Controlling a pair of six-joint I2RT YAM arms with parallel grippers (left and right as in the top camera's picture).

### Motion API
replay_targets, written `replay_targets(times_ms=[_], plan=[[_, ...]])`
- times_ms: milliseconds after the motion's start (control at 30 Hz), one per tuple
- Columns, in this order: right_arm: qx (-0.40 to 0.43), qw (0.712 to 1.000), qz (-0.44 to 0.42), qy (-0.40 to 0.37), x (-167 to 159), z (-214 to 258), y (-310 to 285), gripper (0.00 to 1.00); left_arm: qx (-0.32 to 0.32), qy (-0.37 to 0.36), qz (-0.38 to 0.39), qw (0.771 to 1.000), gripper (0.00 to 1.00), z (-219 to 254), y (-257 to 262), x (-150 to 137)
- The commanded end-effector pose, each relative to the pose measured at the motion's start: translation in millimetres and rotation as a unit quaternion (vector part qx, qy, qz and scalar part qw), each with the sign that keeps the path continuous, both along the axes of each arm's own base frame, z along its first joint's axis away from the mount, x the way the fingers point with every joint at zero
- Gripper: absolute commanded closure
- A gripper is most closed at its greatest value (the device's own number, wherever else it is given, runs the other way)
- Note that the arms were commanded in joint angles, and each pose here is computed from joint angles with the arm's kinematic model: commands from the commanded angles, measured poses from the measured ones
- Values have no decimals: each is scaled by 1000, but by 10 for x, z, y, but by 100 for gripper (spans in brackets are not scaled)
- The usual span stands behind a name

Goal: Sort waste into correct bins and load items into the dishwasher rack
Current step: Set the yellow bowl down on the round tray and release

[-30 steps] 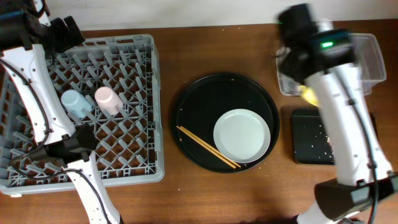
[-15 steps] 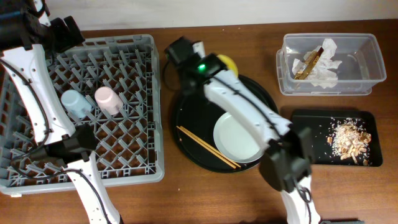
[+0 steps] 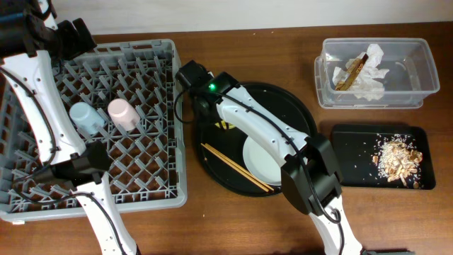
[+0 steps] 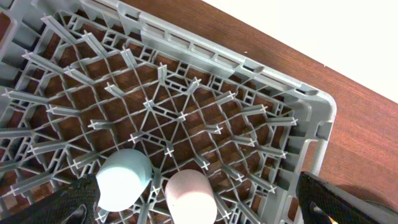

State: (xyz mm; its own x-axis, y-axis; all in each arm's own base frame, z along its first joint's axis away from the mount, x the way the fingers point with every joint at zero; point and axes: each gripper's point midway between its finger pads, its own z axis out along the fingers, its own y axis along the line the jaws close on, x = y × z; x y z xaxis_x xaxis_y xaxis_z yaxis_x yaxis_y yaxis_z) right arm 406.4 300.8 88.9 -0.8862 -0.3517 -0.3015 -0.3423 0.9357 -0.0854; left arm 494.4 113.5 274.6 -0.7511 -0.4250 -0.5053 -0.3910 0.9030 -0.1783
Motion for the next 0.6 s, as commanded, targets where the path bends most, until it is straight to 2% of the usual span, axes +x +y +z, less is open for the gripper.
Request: replay_targets(times_ms=[0, 67, 100, 133, 167, 200, 333, 433, 567], plan=[[-4, 1000, 2, 14, -73, 22, -24, 67, 7, -6, 6, 1000, 1, 60, 32, -22], [-8, 1000, -1, 16, -102, 101, -84, 63, 7, -6, 6, 1000, 1, 60, 32, -22], [-6, 1000, -10, 10, -87, 187, -126, 50, 7, -6, 6, 1000, 1, 60, 32, -22], [-8, 999, -41, -6, -30, 336, -236, 19, 7, -6, 6, 1000, 1, 60, 32, -22], [-8, 997, -69, -19, 18, 467, -336, 7, 7, -6, 6, 1000, 1, 60, 32, -22], [-6, 994, -104, -34, 77, 644, -479, 1, 7, -6, 6, 1000, 1, 60, 32, -22], [18, 981, -177, -71, 260, 1279, -1032, 1, 7, -6, 6, 1000, 1, 60, 32, -22], [23, 965, -248, -85, 311, 1722, -1749, 1, 7, -6, 6, 1000, 1, 60, 32, -22], [-2, 934, -353, -60, 165, 1882, -2803, 1, 7, -6, 6, 1000, 1, 60, 32, -22]])
